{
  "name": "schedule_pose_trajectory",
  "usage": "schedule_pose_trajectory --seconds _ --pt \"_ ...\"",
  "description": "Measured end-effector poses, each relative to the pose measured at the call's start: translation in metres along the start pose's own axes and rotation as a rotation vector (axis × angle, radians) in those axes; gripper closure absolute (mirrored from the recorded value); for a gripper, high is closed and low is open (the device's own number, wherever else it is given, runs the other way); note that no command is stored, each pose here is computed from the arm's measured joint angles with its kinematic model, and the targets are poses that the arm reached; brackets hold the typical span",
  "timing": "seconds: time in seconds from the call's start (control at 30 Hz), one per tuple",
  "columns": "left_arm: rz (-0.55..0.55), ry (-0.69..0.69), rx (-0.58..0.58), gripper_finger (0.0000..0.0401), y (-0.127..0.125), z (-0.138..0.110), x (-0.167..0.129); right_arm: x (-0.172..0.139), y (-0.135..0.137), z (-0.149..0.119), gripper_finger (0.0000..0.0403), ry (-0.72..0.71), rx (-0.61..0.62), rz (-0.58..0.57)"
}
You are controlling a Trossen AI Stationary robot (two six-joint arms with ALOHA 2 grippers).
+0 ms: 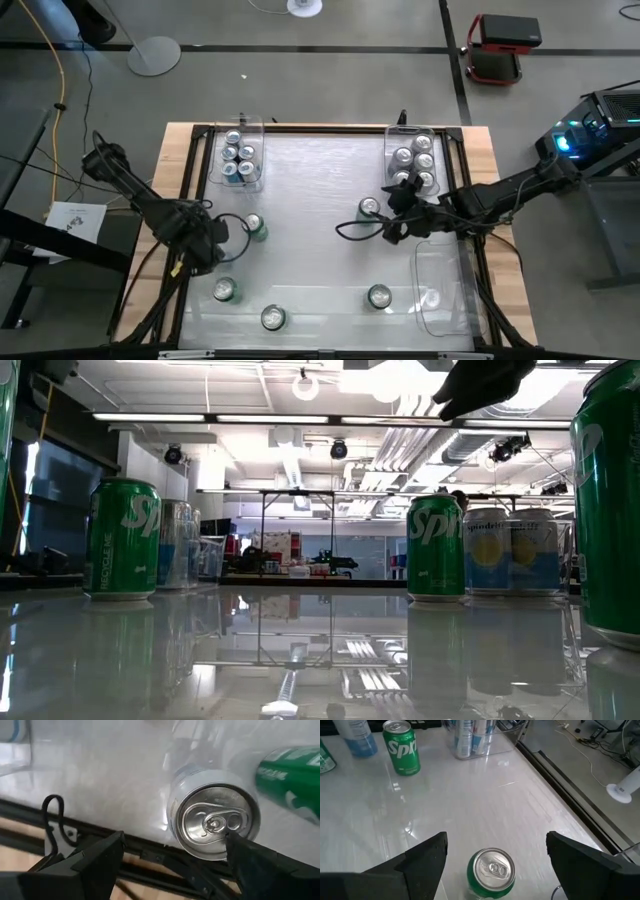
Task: Sort soda cans
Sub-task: Put the blue-white soda can into the top right transparent bin
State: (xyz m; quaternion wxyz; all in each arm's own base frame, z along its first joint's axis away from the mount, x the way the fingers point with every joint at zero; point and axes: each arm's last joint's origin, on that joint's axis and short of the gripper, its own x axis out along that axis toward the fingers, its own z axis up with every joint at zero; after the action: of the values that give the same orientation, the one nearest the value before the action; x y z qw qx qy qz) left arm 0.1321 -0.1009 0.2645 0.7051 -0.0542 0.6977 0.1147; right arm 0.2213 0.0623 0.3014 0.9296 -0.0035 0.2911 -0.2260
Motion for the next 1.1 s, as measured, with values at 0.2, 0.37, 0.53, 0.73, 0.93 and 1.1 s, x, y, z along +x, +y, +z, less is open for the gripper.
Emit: schedule_pose_trajectory --seconds 0.2,0.37,0.53,0.73,0.93,1.1 --pt "-0.040 -0.079 -0.047 0.0075 0.011 -0.003 -0.015 0.000 0.000 0.000 0.0077 -0.001 0.008 0.000" --pt "-0.090 -0.108 0.009 0.0075 0.007 -0.005 -0.018 0.000 0.000 0.000 0.0077 -0.003 0.031 0.001" --pt "-0.083 -0.112 0.238 0.0075 -0.005 -0.005 -0.003 0.000 0.000 0.000 0.0077 -0.003 0.037 0.001" --pt "-0.062 -0.061 0.295 0.0075 -0.009 -0.005 0.014 0.000 0.000 0.000 0.0077 -0.003 0.042 0.003" --pt "-0.124 -0.101 0.360 0.0075 -0.016 -0.001 0.016 0.000 0.000 0.000 0.0077 -0.002 0.044 0.004" --pt "-0.083 -0.129 0.343 0.0075 -0.013 0.001 0.016 0.000 0.000 0.000 0.0077 -0.002 0.044 0.005"
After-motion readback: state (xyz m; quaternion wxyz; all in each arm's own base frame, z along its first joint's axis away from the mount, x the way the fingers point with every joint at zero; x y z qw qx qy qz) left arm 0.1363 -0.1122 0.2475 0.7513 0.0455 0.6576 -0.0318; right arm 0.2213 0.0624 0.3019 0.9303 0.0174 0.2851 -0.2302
